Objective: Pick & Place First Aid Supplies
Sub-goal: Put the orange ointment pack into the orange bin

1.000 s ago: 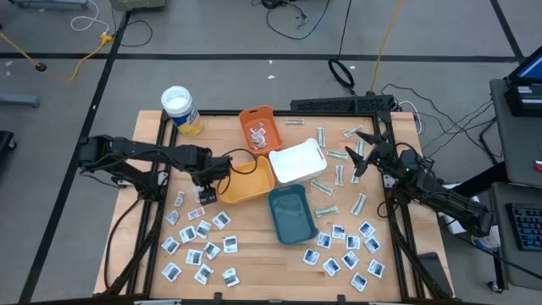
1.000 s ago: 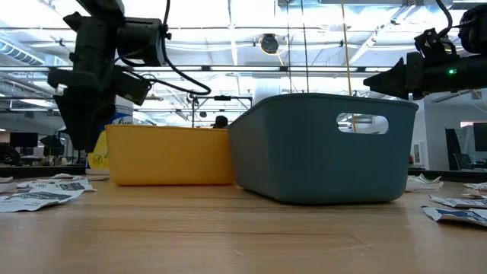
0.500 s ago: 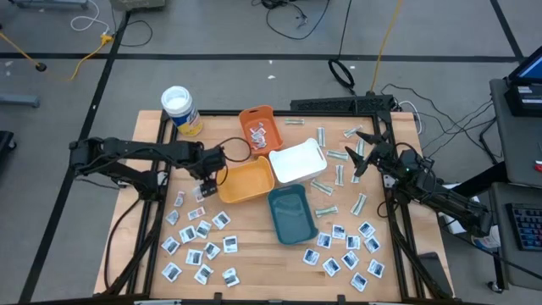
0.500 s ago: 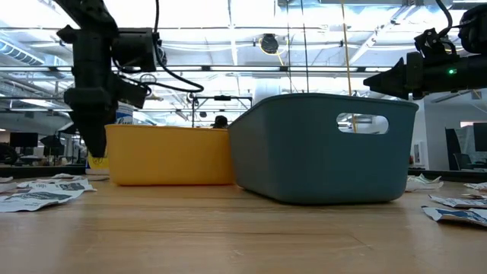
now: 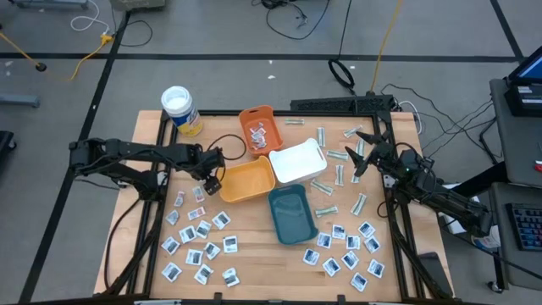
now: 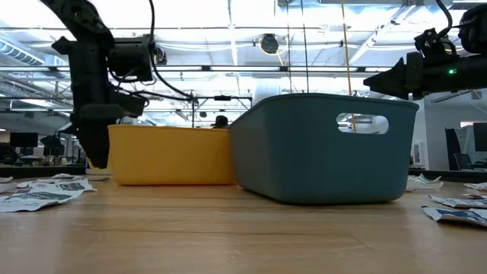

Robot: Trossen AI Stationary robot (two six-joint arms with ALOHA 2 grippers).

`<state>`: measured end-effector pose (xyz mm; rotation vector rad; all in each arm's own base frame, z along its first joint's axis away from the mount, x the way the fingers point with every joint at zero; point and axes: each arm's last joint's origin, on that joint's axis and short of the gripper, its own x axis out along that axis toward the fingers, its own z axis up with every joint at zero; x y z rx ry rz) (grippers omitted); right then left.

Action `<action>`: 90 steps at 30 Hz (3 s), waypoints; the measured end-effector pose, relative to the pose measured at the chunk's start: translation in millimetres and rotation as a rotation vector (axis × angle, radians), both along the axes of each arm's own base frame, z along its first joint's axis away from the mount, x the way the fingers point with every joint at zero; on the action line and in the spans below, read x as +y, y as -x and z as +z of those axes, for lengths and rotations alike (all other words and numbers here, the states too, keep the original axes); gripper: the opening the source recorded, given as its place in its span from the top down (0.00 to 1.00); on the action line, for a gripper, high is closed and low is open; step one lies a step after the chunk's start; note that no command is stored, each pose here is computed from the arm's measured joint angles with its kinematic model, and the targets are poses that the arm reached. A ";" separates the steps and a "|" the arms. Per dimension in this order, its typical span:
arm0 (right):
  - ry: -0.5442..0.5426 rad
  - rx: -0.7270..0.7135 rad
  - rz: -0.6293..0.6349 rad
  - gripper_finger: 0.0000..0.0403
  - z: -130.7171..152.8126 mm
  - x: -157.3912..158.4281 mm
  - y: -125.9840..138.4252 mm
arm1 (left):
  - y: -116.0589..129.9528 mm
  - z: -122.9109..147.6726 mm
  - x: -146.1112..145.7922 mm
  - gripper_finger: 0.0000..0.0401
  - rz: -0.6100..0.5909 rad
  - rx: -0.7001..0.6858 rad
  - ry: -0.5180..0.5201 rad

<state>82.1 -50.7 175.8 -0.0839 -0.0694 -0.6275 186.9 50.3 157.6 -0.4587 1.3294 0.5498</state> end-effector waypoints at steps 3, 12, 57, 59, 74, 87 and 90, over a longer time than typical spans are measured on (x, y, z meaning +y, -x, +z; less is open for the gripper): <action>0.000 0.000 0.000 0.20 0.0 0.0 0.0 | 1.6 -5.9 -1.5 0.29 -0.002 -0.009 -0.006; 0.000 0.000 0.000 0.20 0.0 0.0 0.0 | 2.4 -15.4 -4.9 0.29 0.006 -0.047 -0.020; 0.000 0.000 0.000 0.20 0.0 0.0 0.0 | 7.5 93.3 -12.0 1.00 0.035 0.069 0.072; 0.000 0.001 0.000 0.20 0.0 0.0 0.0 | -6.5 102.7 -10.0 1.00 0.002 0.075 0.104; 0.000 0.000 0.000 0.20 0.0 0.0 0.0 | -123.6 128.7 14.1 1.00 -0.070 0.055 0.247; 0.000 0.000 0.000 0.20 0.0 0.0 0.0 | -151.7 127.1 57.2 1.00 -0.050 0.060 0.021; 0.000 0.000 0.000 0.20 0.0 0.0 0.0 | -157.3 121.7 79.3 1.00 -0.064 0.038 -0.026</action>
